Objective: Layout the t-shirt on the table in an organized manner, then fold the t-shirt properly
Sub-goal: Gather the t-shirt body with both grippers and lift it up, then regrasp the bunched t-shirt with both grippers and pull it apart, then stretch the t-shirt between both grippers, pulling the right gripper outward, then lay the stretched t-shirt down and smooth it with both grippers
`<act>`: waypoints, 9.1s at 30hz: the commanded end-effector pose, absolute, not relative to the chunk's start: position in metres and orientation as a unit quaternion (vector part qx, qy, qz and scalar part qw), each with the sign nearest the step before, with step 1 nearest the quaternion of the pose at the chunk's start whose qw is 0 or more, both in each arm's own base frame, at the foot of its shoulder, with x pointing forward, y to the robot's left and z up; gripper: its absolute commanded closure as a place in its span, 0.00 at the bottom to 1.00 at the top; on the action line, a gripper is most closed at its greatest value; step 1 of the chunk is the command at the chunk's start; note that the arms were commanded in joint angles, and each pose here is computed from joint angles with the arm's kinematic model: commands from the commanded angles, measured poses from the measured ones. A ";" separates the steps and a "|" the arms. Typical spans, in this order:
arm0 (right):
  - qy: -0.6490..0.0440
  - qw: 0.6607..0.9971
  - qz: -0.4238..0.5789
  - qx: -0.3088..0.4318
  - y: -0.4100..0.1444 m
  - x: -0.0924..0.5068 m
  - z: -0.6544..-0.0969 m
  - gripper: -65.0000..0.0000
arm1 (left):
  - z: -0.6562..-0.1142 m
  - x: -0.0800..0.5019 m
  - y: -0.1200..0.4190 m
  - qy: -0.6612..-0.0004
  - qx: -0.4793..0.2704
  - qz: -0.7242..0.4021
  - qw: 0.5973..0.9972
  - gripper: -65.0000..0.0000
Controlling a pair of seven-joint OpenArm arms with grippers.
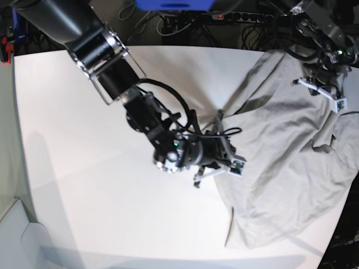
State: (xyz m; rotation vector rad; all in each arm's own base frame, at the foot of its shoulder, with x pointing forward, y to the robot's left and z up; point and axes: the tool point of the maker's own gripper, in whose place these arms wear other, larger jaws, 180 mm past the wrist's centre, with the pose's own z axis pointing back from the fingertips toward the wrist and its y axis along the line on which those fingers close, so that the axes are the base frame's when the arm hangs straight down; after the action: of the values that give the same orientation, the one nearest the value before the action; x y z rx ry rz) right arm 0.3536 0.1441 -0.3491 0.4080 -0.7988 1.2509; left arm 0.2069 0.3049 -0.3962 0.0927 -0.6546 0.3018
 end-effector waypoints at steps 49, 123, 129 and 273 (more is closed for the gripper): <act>-0.407 0.710 0.556 0.142 0.107 0.336 -0.318 0.99 | -0.301 0.307 0.372 -0.475 -0.009 0.198 0.857 1.00; -0.341 0.864 0.356 0.102 -0.086 0.436 -0.429 0.99 | -0.380 0.194 0.317 -0.300 0.044 0.067 0.950 1.00; -0.334 0.890 0.302 0.069 -0.134 0.447 -0.420 0.99 | -0.378 0.194 0.325 -0.305 0.048 0.082 0.948 1.00; -0.297 0.889 0.347 0.044 -0.088 0.408 -0.427 0.99 | -0.437 0.243 0.306 -0.282 0.009 0.105 0.954 1.00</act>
State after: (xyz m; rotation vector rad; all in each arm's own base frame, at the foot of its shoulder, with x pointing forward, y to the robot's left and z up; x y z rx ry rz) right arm 0.4032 -0.0704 -0.4291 0.1574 -0.6419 0.7150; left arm 0.2518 0.2964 -0.4336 -0.0268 -0.6313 0.2198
